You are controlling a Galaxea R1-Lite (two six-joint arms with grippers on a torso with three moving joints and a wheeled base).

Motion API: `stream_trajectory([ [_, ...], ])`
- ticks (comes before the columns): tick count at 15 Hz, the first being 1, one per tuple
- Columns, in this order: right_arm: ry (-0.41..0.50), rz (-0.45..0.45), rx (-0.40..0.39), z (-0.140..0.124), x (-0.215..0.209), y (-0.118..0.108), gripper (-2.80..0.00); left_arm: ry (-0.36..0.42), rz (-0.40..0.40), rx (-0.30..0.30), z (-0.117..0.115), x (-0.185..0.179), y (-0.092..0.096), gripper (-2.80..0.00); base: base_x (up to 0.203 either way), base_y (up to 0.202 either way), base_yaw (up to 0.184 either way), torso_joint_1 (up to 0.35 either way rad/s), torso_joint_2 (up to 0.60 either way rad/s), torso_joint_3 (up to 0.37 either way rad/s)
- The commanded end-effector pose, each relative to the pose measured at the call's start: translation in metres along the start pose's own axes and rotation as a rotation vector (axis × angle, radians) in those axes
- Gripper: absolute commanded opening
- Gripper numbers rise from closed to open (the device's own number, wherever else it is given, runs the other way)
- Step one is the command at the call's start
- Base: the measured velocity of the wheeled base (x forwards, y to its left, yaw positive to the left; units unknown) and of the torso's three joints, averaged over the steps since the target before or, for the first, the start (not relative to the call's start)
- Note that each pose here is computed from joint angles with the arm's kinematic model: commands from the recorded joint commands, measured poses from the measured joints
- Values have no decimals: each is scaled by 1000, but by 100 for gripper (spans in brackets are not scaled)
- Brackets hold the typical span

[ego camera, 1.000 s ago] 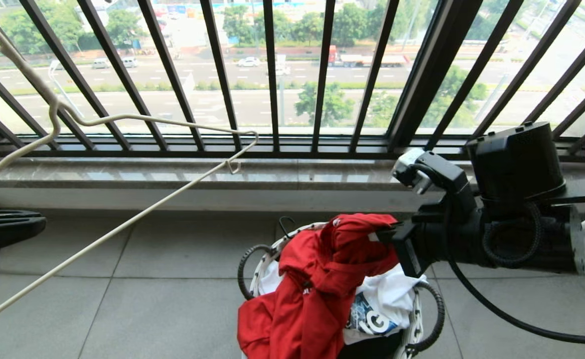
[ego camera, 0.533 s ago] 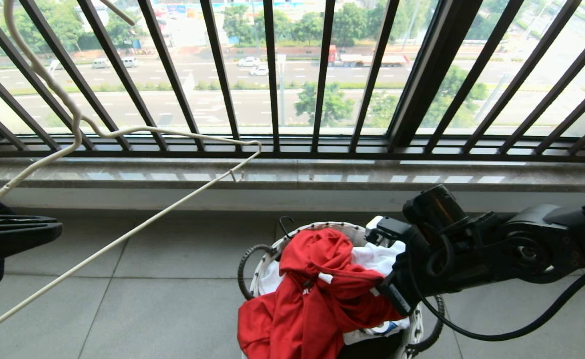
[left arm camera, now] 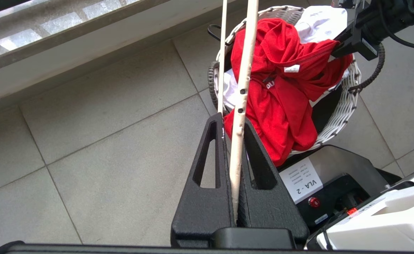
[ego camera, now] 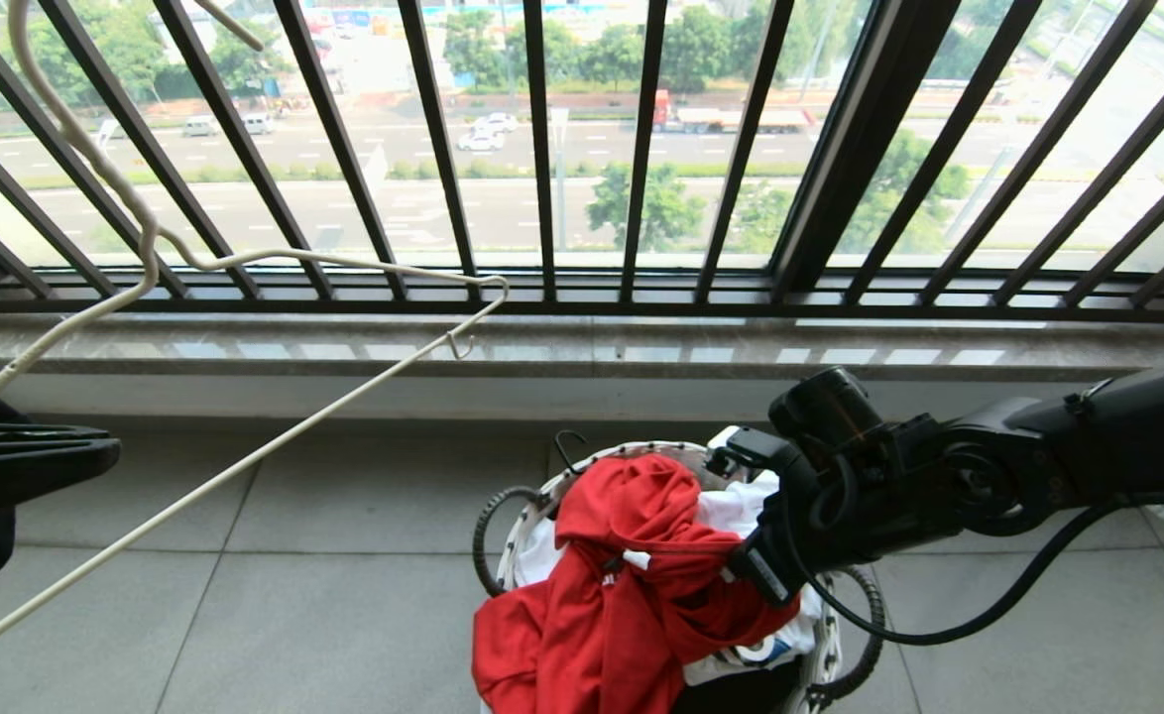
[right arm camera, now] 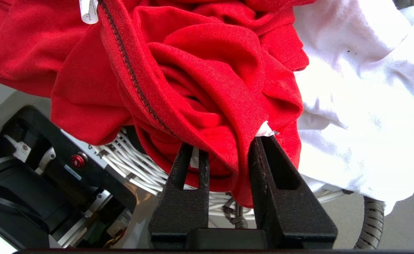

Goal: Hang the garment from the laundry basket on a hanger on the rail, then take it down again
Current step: Pick up clothes from the basket

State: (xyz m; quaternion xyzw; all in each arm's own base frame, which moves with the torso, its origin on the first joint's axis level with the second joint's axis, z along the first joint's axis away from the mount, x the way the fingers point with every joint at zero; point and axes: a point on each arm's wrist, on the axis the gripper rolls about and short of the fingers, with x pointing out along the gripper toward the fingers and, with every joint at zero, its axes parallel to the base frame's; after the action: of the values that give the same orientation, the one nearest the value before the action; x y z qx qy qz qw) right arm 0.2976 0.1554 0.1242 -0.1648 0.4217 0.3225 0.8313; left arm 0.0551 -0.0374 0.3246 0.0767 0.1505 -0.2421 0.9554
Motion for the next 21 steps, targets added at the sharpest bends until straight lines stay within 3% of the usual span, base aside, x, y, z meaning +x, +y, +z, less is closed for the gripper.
stream_trajectory([
  [1, -24, 0, -2, 11, 3, 0, 0, 0, 1, 1, 0, -1, 0, -280, 0, 0, 0, 0, 0, 0],
  [4, -39, 14, 38, 19, 7, 7, 0, 0, 1, 1, 0, -1, 0, -280, 0, 0, 0, 0, 0, 0],
  [8, -51, -18, 212, 23, -15, 11, 0, 6, 1, 2, 0, 1, 0, -280, 0, 0, 0, 0, 0, 0],
  [12, -24, -66, 320, 35, -30, 10, 0, 12, 1, 1, 0, 3, 0, -280, 0, 0, 0, 0, 0, 0],
  [15, 110, -74, 429, 28, -40, 10, 0, 10, 1, 1, 0, 2, 0, -280, 0, 0, 0, 0, 0, 0],
  [17, 129, -76, 423, 24, -40, 9, 0, 15, 1, 1, 0, 3, -1, -280, 0, 0, 0, 0, 0, 0],
  [21, 148, -84, 264, 17, -28, -1, 0, 6, 1, 0, 0, 1, 0, -280, 0, 0, 0, 0, 0, 0],
])
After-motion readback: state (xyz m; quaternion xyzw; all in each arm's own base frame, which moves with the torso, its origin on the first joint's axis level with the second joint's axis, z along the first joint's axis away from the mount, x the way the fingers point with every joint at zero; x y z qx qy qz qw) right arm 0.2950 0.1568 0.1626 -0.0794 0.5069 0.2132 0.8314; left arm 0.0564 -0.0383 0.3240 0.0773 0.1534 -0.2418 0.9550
